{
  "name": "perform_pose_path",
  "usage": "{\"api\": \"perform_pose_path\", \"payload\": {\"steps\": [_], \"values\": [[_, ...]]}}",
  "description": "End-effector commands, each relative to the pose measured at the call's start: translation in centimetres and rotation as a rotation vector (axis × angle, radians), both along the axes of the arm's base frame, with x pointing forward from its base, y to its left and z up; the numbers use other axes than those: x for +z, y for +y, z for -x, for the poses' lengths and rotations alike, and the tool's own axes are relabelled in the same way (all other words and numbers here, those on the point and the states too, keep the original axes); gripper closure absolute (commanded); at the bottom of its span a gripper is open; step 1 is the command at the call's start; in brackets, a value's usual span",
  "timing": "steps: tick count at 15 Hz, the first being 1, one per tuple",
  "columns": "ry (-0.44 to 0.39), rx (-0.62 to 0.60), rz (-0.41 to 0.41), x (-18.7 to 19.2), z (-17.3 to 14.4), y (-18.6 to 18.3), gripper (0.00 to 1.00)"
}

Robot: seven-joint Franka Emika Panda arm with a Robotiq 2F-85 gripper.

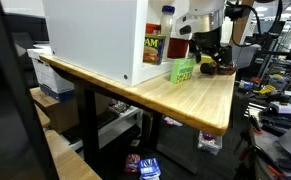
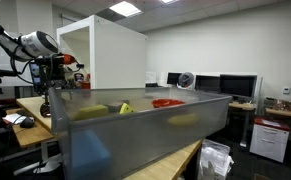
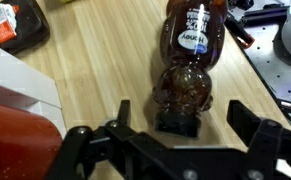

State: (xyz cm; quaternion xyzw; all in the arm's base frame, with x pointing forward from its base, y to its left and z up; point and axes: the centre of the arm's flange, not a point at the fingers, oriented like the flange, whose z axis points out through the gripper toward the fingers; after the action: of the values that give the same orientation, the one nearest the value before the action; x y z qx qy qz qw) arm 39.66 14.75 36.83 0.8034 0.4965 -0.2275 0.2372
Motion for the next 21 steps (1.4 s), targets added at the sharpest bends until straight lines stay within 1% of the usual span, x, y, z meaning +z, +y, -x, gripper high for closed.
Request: {"api": "perform_pose_path", "payload": {"steps": [1,3,4,5,6,8,10,12,14,16,17,19,21], "values": [[0.008,-0.027,0.064,-0.4,-0.6,-0.1,0.00],[0.016,-0.040,0.074,-0.6,-0.5,-0.3,0.00],[0.018,-0.045,0.076,-0.6,-0.4,-0.4,0.11],[0.021,-0.048,0.077,-0.7,-0.4,-0.5,0.25],[0.024,-0.054,0.081,-0.8,-0.2,-0.7,0.32],[0.021,-0.056,0.081,-0.7,0.1,-0.8,0.42],[0.015,-0.065,0.074,-0.5,0.2,-0.9,0.56],[0.008,-0.074,0.058,-0.4,0.3,-1.0,0.66],[-0.005,-0.087,0.037,-0.2,0.4,-1.1,0.67],[-0.017,-0.120,-0.006,0.4,0.7,-1.1,0.67],[-0.026,-0.138,-0.034,1.0,0.9,-1.2,0.67],[-0.042,-0.179,-0.124,2.9,1.0,-1.8,0.67],[-0.060,-0.220,-0.188,4.5,0.9,-2.4,0.67]]}}
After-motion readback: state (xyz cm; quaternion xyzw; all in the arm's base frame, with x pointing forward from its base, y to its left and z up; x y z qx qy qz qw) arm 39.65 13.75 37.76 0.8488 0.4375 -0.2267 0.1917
